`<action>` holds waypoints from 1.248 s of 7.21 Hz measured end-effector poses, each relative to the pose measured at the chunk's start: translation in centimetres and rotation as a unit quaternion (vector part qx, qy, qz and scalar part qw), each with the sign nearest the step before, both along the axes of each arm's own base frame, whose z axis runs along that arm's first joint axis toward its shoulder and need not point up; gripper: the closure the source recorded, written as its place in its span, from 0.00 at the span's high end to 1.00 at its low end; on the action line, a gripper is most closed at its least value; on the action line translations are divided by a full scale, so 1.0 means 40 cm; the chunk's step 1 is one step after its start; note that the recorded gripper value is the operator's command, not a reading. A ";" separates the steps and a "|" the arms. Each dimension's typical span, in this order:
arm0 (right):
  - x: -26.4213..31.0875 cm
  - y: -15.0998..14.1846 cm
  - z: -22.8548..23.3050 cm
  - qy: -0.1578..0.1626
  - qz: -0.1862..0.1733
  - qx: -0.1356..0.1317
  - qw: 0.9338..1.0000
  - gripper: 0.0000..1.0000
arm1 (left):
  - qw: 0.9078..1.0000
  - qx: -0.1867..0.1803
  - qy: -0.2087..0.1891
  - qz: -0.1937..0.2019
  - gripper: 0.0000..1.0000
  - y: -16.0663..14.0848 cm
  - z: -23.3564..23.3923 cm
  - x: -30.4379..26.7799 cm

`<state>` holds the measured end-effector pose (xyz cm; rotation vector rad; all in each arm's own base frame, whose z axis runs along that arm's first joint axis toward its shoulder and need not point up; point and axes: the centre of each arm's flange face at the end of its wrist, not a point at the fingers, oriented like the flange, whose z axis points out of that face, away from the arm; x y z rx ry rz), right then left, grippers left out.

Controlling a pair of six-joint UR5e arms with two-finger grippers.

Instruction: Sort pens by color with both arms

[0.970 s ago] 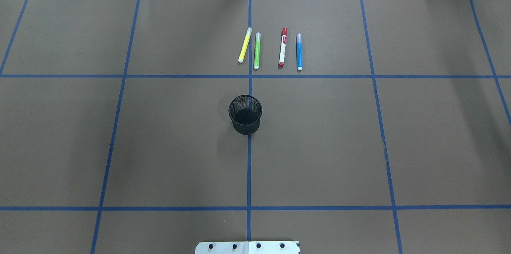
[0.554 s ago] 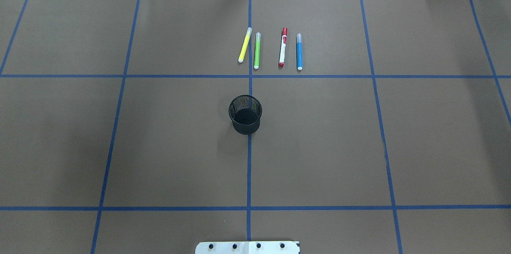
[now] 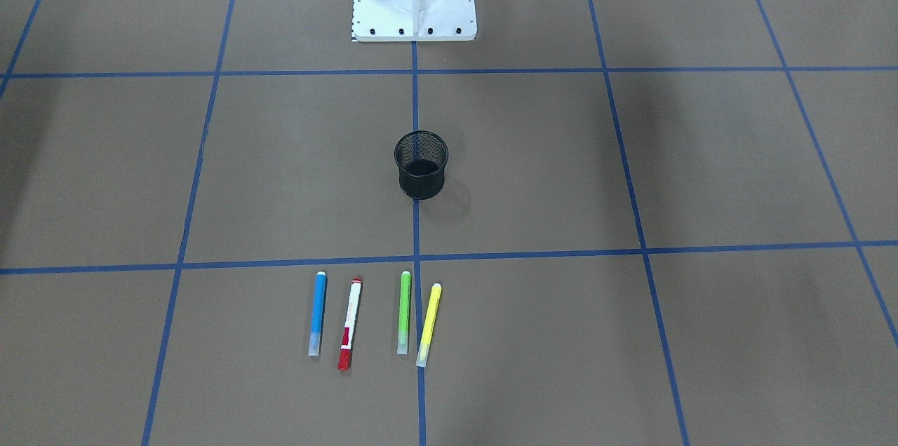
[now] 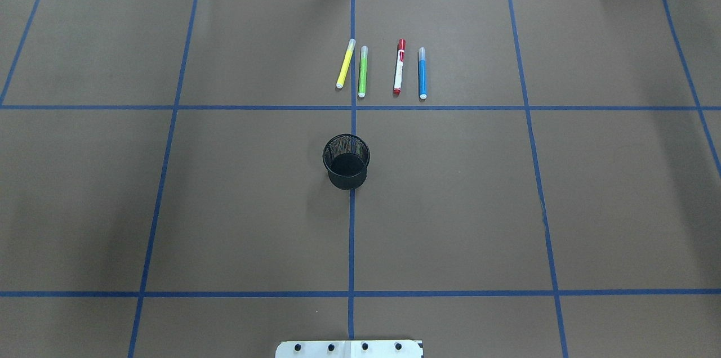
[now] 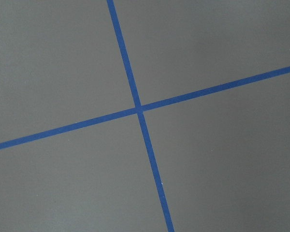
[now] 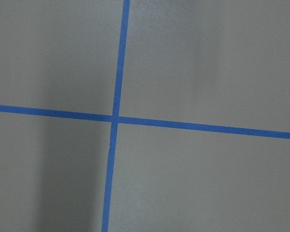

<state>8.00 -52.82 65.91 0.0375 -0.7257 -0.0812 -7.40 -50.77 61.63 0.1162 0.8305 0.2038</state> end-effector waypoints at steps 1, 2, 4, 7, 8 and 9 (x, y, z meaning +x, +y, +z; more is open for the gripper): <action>-0.015 -0.007 -0.007 -0.001 -0.003 0.002 1.000 1.00 | 1.000 0.006 0.001 -0.005 1.00 -0.001 -0.009 -0.015; -0.021 -0.012 -0.012 -0.001 -0.004 0.010 1.000 1.00 | 1.000 0.015 0.001 -0.008 1.00 0.000 -0.018 -0.023; -0.024 -0.019 -0.019 -0.001 -0.005 0.026 1.000 1.00 | 0.999 0.030 0.001 -0.011 1.00 0.013 -0.022 -0.030; -0.025 -0.024 -0.042 -0.002 -0.005 0.041 0.999 1.00 | 0.999 0.030 -0.002 -0.013 1.00 0.025 -0.012 -0.031; -0.025 -0.026 -0.055 -0.002 -0.006 0.049 0.999 1.00 | 0.999 0.030 -0.002 -0.013 1.00 0.026 -0.012 -0.031; -0.025 -0.028 -0.068 -0.002 -0.007 0.057 0.998 1.00 | 0.999 0.032 -0.002 -0.013 1.00 0.026 -0.015 -0.032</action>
